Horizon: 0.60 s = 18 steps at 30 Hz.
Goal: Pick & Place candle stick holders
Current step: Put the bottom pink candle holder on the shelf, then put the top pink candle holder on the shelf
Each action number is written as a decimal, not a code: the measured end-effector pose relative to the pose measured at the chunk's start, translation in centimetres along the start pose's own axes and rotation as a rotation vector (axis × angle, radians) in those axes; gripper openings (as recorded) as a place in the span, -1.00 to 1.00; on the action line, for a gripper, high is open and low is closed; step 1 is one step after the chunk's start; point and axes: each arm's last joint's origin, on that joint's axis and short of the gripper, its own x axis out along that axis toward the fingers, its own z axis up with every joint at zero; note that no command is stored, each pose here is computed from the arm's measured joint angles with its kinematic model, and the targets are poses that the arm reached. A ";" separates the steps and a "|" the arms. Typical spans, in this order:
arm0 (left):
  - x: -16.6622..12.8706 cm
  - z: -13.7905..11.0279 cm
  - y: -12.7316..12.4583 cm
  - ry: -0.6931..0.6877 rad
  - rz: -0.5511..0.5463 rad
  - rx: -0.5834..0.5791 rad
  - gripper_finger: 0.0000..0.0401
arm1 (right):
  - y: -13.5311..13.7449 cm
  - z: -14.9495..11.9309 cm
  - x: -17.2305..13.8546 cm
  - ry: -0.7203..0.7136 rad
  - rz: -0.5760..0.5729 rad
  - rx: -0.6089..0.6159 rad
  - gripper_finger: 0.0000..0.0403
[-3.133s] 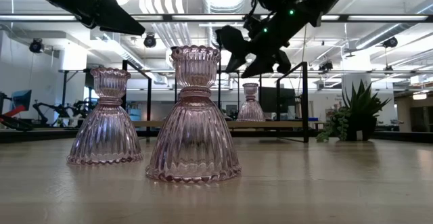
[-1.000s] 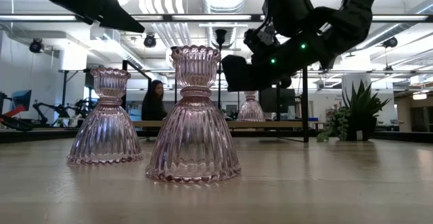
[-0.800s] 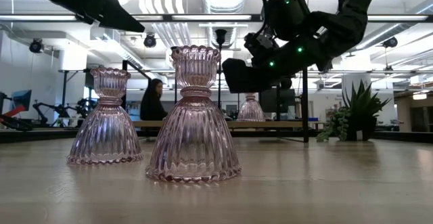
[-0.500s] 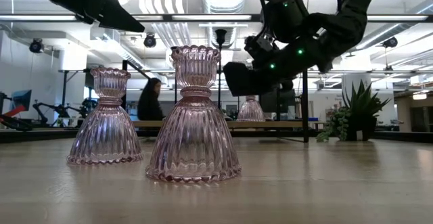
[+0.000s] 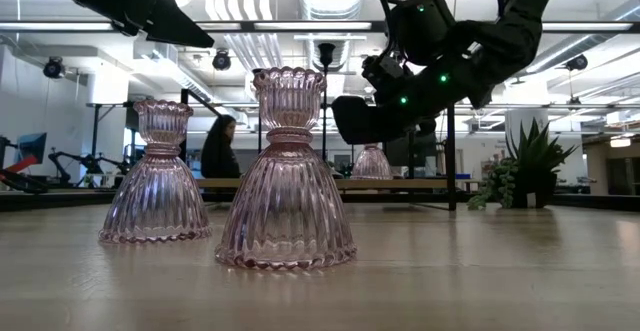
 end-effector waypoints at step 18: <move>0.0 0.0 0.0 0.000 0.000 0.006 -0.17 | 1.9 1.0 -2.5 -0.039 0.154 -0.017 -0.65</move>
